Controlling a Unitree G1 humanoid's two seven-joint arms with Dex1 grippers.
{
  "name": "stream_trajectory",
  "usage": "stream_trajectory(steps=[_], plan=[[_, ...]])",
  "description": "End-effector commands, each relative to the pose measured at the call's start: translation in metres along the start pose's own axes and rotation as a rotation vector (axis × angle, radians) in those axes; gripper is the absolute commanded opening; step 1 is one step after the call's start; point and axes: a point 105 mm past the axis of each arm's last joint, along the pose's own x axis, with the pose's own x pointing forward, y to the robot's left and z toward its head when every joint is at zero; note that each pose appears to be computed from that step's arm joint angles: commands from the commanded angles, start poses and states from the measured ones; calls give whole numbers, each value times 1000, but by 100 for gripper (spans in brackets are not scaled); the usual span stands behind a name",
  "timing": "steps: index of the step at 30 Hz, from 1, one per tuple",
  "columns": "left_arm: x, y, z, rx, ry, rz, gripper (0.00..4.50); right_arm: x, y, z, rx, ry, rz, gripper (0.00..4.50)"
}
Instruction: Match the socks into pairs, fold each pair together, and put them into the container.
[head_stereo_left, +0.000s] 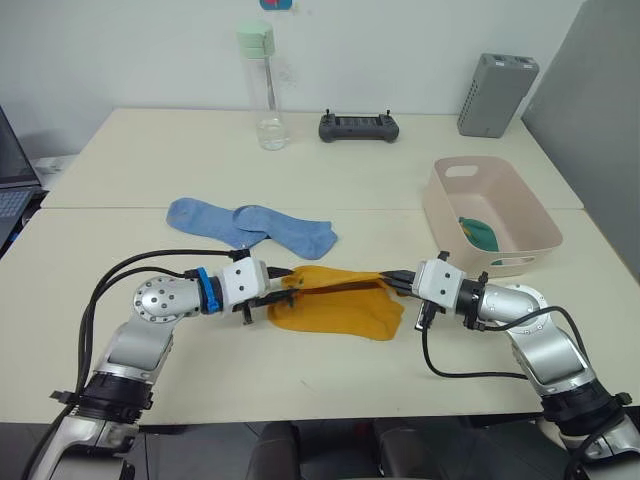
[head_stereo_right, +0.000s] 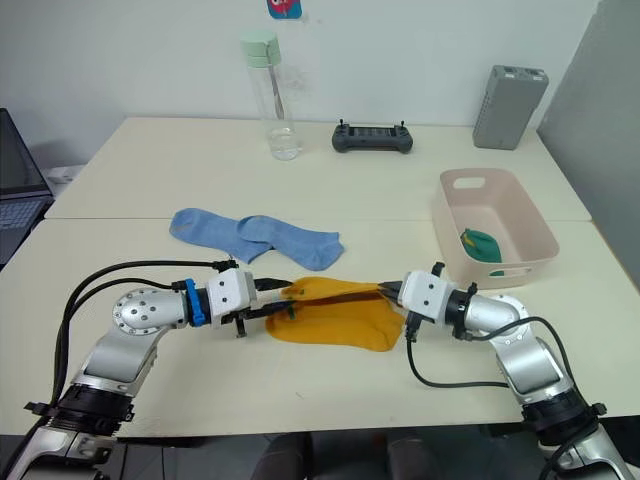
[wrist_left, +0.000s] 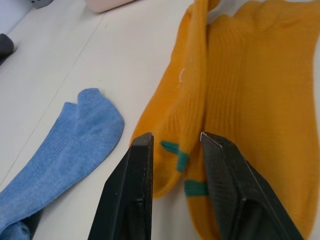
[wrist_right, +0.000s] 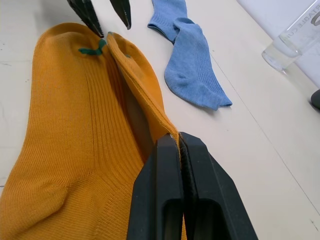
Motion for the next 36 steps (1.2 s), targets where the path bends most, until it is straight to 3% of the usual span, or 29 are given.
stream_trajectory(steps=[1,8,11,16,26,29,36], plan=[[-4,5,13,51,-35,19,151,-3,-7,12,-15,-42,-34,0],[-8,-1,14,94,-34,7,151,-2,-7,12,-5,-42,-33,0],[-6,2,13,117,-39,35,201,-2,-9,13,-8,-43,-33,0],[-1,1,6,219,-2,43,347,-3,-8,14,-10,-41,-29,0],[6,11,-8,287,42,99,347,-2,-8,15,-16,-35,-23,0],[5,16,-8,277,35,120,288,-2,-7,15,-20,-32,-19,0],[7,18,-1,298,0,115,74,-2,-7,14,-17,-30,-17,0]])
